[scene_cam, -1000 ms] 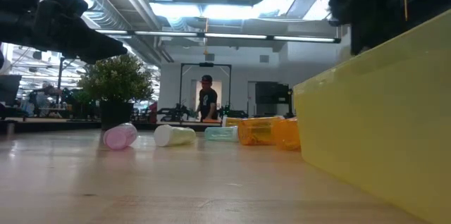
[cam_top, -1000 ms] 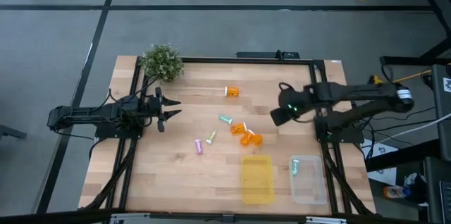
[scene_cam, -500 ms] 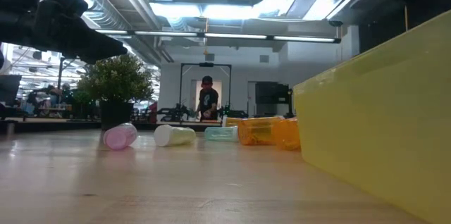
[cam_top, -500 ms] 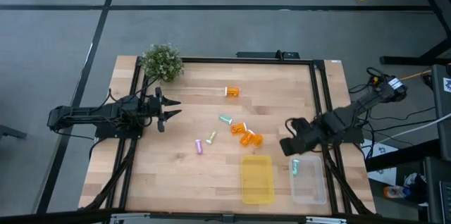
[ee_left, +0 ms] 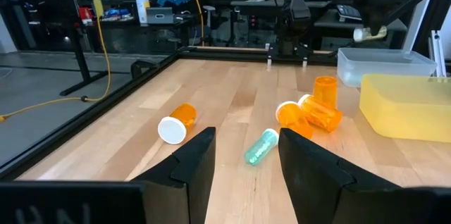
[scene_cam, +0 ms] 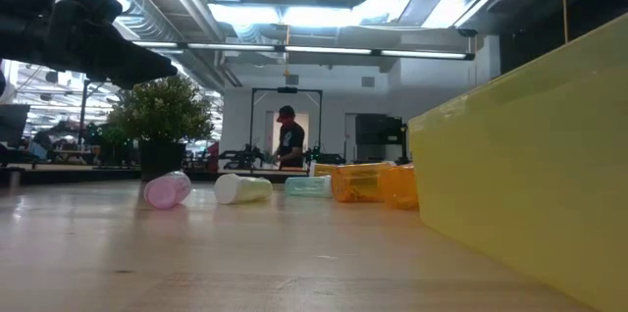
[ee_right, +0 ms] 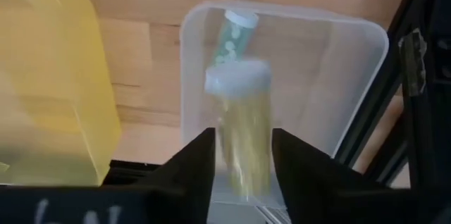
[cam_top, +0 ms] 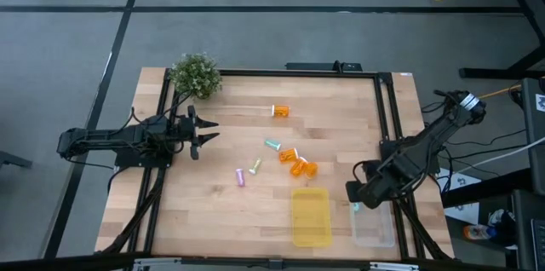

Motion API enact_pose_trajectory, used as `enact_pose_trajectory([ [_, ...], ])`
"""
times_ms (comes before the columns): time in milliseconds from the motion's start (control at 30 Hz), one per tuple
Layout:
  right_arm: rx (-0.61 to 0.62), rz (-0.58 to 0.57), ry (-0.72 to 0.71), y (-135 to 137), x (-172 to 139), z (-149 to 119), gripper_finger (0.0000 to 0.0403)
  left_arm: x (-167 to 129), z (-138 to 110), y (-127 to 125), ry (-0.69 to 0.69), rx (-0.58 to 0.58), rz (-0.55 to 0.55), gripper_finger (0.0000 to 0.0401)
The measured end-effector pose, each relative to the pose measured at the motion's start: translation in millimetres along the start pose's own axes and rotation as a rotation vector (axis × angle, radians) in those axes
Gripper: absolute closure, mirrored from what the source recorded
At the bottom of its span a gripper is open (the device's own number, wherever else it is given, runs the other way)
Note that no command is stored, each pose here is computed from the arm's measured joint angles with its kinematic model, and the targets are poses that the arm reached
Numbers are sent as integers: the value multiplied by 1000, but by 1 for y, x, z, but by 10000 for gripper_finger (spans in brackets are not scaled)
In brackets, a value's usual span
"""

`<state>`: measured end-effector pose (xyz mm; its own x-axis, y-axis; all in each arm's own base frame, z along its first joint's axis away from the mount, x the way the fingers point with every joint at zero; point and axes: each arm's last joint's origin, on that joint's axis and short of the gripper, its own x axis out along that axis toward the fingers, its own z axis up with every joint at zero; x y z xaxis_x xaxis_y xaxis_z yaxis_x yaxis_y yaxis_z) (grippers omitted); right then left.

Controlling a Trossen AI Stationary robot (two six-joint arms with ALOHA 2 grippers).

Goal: Pick and place medicine bottles into bin by pill shape (circle, oval)
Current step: Put the yellow tablet bottle into the transparent bin, then move the pills to the center

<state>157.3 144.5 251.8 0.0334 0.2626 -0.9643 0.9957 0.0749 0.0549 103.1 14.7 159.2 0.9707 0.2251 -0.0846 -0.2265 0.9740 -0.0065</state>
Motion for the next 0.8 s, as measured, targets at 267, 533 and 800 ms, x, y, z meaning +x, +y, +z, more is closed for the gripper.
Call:
enact_pose_trajectory([
  [267, -3, -23, 26, 0, 1, -1, 216, 0, 0, 0, 0, 0, 0, 252],
  [533, -6, -15, 25, 0, 1, -1, 218, 0, 0, 0, 1, 0, 0, 252],
  [800, 16, 171, -215, 9, -1, 10, 222, 0, 0, 0, 0, 0, 0, 252],
])
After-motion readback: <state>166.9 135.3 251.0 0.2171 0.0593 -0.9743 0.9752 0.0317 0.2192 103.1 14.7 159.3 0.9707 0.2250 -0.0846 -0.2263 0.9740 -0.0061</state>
